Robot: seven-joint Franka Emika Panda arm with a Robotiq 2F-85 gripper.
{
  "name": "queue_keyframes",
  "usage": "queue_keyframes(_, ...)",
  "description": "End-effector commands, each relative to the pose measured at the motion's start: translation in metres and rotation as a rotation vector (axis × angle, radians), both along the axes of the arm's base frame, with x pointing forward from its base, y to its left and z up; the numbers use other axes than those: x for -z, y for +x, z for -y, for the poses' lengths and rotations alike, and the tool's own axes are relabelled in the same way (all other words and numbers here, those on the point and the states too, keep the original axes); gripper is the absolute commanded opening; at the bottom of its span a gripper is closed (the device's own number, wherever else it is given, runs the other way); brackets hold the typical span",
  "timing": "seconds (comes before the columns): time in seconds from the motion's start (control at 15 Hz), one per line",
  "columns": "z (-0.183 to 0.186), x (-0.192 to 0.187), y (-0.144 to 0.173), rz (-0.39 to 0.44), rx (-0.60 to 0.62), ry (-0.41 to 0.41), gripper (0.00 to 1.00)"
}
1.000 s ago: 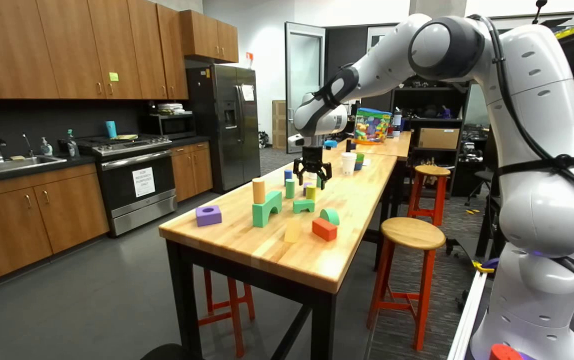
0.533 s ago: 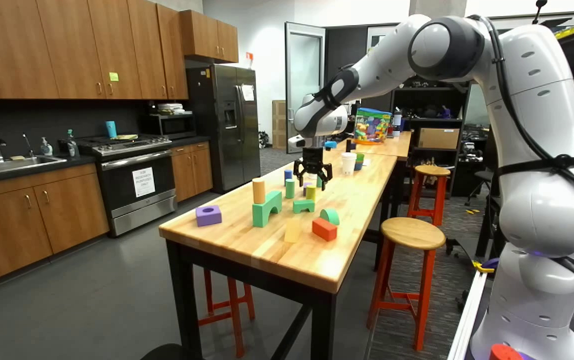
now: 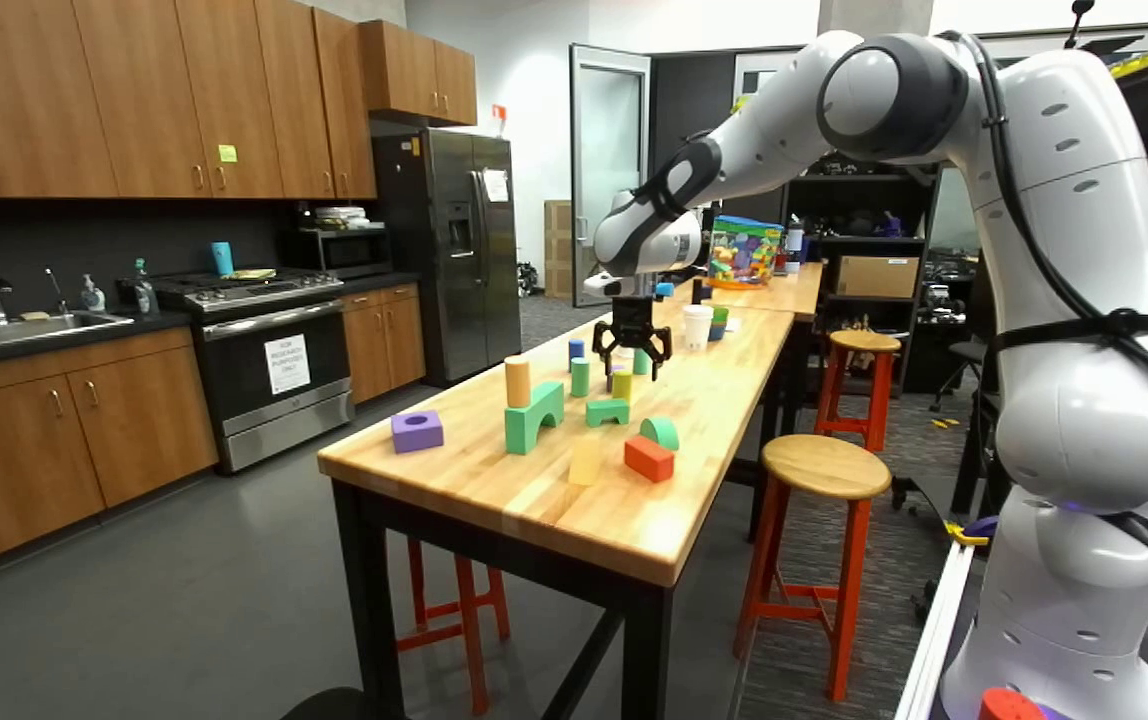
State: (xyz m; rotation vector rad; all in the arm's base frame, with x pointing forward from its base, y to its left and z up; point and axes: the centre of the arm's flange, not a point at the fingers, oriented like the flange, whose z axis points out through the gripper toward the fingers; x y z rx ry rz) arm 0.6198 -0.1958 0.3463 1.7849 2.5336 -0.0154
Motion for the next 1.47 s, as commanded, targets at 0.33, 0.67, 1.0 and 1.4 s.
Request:
queue_keyframes(0.33,0.003,0.011,0.002,0.012,-0.023,0.001,1.00)
queue_keyframes(0.67,0.003,0.017,0.004,0.004,-0.020,0.009,1.00)
queue_keyframes(1.0,0.003,0.015,0.004,0.003,-0.013,0.006,0.95)
queue_keyframes(1.4,-0.002,0.008,0.014,0.007,0.003,-0.004,1.00)
